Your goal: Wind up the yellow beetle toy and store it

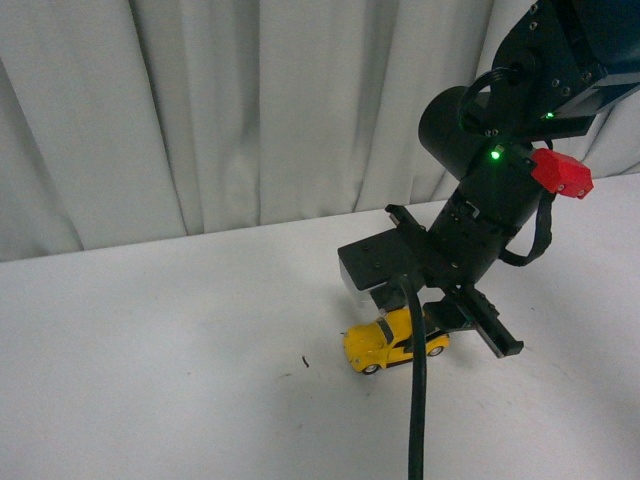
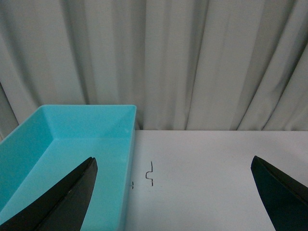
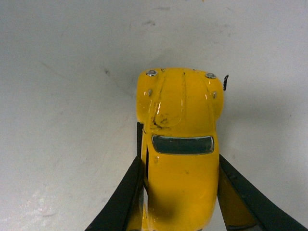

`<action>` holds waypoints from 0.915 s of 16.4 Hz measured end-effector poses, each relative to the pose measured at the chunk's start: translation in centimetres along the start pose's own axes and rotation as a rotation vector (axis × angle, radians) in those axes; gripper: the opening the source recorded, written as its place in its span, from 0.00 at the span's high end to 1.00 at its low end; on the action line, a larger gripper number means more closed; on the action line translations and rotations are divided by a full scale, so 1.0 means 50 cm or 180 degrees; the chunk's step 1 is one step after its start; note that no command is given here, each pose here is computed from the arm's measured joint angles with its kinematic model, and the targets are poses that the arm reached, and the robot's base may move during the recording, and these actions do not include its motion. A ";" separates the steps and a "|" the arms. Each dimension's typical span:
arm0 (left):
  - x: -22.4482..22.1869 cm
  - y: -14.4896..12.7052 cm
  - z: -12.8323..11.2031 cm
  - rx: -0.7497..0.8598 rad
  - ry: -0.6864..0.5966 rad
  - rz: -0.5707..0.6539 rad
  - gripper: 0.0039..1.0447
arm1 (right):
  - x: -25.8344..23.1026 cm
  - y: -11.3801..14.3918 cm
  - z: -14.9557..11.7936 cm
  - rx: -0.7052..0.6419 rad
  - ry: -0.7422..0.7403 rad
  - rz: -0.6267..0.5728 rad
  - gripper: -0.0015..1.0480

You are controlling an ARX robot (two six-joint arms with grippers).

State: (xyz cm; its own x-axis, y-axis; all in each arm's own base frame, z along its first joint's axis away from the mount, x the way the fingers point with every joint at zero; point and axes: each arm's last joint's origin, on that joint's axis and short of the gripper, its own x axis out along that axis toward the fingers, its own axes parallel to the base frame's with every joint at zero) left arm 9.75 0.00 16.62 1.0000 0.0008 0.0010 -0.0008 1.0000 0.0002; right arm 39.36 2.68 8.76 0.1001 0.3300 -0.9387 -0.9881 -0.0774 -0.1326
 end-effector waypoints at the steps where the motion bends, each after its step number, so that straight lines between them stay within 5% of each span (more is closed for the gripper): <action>1: 0.000 0.000 0.000 0.0000 0.0000 0.0000 0.06 | -0.005 0.004 -0.012 0.0006 -0.0010 -0.0005 0.65; 15: 0.000 0.000 0.000 0.0000 0.0000 0.0000 0.06 | -0.071 0.098 -0.174 0.0512 -0.0018 -0.0033 0.65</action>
State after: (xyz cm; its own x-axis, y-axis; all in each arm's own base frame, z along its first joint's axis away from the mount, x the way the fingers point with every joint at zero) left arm 9.75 0.00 16.62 1.0000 0.0008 0.0010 -0.0008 1.0000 0.0002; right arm 35.16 -7.06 8.67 0.1103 0.3353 -0.9356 -0.9930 0.0777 -0.0892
